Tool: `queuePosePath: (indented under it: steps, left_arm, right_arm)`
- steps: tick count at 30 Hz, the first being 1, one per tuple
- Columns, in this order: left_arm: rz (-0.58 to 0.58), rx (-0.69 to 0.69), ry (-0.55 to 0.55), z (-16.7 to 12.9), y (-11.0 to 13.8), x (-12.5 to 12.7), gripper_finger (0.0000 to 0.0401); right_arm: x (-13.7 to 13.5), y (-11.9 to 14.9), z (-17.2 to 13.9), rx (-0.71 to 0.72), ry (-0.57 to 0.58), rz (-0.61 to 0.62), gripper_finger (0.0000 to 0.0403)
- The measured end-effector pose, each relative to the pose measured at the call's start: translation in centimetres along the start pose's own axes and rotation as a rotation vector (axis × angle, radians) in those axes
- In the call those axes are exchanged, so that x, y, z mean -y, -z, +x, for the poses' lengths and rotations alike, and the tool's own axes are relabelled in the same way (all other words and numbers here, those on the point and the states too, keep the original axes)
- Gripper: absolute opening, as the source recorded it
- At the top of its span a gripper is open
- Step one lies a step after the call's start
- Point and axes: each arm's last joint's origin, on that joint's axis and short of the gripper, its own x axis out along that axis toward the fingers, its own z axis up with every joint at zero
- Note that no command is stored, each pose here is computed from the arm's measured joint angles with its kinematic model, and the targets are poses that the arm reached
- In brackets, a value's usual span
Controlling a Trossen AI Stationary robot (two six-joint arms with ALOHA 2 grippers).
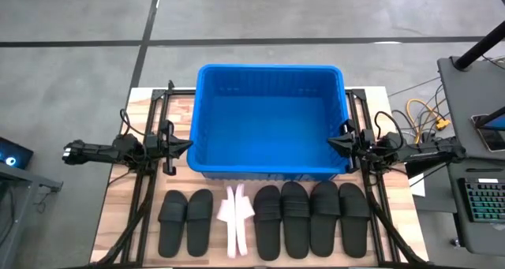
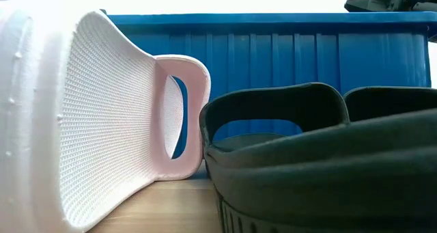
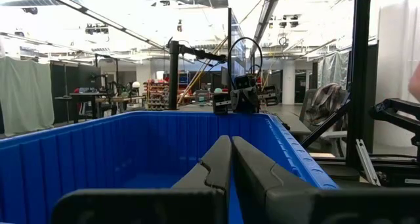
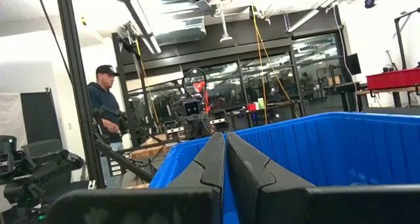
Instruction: Pick and place slides into bin
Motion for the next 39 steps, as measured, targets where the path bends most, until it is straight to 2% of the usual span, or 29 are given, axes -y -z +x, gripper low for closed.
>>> queuePosePath:
  steps: [18,21,30,35,39]
  left_arm:
    - [0.000,0.000,0.000,0.0,0.0,0.0,0.0000]
    - [0.000,0.000,0.000,0.0,0.0,0.0,0.0000]
    - [0.000,0.000,-0.001,0.0,0.0,0.0,0.0000]
    - [0.000,0.000,0.000,0.0,0.0,0.0,0.0000]
    - [0.000,0.000,0.000,0.0,0.0,0.0,0.0000]
  right_arm:
    - [0.0,0.0,0.0,0.000,0.000,0.000,0.0009]
    - [0.1,-0.1,0.0,0.011,0.041,-0.007,0.0009]
    - [0.1,-0.6,0.0,0.069,0.049,0.070,0.0009]
    - [0.2,-1.2,0.0,0.141,0.095,0.091,0.0009]
    - [0.1,-2.0,-0.1,0.222,0.071,0.232,0.0009]
